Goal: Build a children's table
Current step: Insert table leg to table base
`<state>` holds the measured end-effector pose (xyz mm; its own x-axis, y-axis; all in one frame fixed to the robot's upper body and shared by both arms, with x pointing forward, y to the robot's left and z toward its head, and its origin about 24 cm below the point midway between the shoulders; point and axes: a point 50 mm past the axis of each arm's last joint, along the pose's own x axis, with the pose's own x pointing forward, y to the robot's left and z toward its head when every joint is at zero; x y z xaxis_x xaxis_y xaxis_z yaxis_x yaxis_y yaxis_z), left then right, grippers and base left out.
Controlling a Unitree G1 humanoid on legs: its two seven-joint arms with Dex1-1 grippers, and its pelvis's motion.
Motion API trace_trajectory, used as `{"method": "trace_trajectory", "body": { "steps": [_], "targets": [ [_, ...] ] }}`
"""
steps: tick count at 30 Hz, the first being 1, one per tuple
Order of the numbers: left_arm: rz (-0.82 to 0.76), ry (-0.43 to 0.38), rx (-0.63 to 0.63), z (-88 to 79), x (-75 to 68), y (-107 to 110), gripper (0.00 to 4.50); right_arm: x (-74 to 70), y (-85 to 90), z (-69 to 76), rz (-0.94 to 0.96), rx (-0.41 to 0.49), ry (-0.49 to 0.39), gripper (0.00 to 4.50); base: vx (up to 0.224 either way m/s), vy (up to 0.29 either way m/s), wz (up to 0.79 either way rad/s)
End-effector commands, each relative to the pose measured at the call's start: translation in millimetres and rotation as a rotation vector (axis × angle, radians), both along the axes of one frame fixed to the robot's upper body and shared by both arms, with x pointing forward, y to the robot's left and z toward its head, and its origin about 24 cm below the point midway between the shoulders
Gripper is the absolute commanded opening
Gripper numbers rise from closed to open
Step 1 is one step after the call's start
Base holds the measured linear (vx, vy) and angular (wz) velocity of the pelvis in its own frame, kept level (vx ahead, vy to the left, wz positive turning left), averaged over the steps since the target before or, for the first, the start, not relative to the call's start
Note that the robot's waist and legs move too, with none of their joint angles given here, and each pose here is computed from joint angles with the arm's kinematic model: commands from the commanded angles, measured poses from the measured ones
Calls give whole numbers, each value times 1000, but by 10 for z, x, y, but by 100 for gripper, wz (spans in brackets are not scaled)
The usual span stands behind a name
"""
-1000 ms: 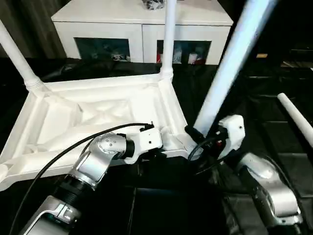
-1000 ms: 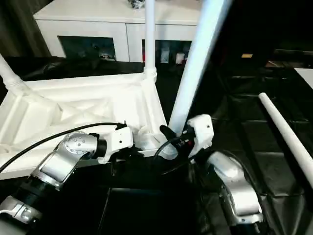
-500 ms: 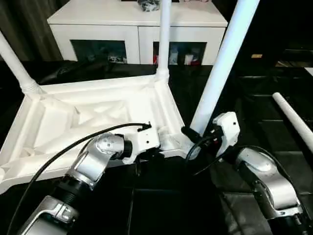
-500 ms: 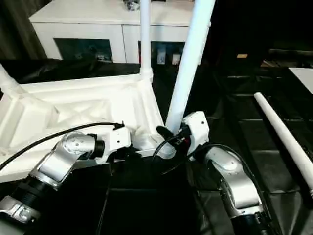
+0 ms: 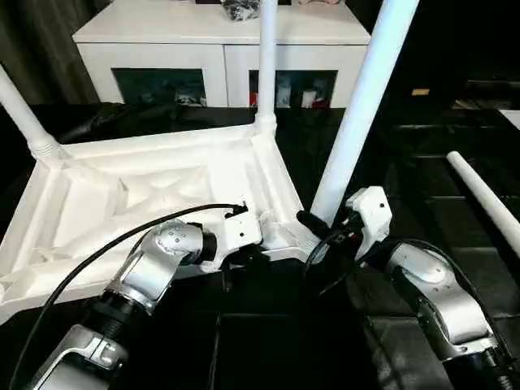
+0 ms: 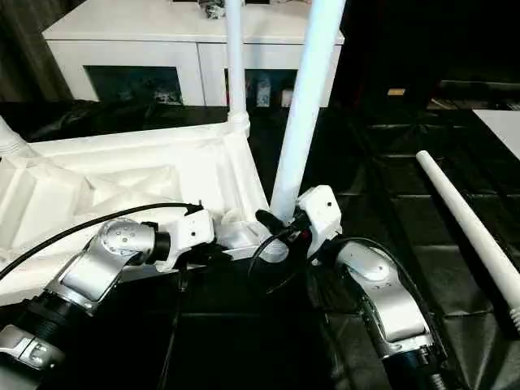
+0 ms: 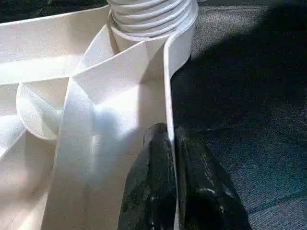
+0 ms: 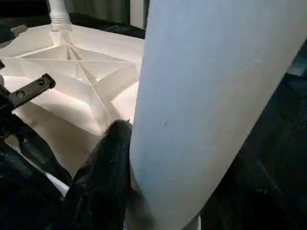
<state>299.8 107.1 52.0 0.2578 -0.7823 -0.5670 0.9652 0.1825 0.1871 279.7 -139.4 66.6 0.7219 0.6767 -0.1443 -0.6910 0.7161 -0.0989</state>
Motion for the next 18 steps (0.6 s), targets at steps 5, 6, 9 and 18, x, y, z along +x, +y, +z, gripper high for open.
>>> {"method": "trace_trajectory", "body": {
  "steps": [5, 6, 9, 18],
  "targets": [
    [-33, -44, -33, 66, 1, -88, 0, -187, 3, -483, 137, -456, 62, 191, 0, 0, 0],
    [-34, -44, -33, 66, 0, -88, 0, -186, 0, -483, 141, -470, 54, 192, 0, 0, 0],
    [-36, -42, -32, 63, -3, -88, 0, -173, -14, -487, 142, -491, 38, 193, 0, 0, 0],
    [-37, -40, -36, 72, 4, -90, 0, -145, -8, -486, 72, -345, 105, 194, 0, 0, 0]
  ]
}}
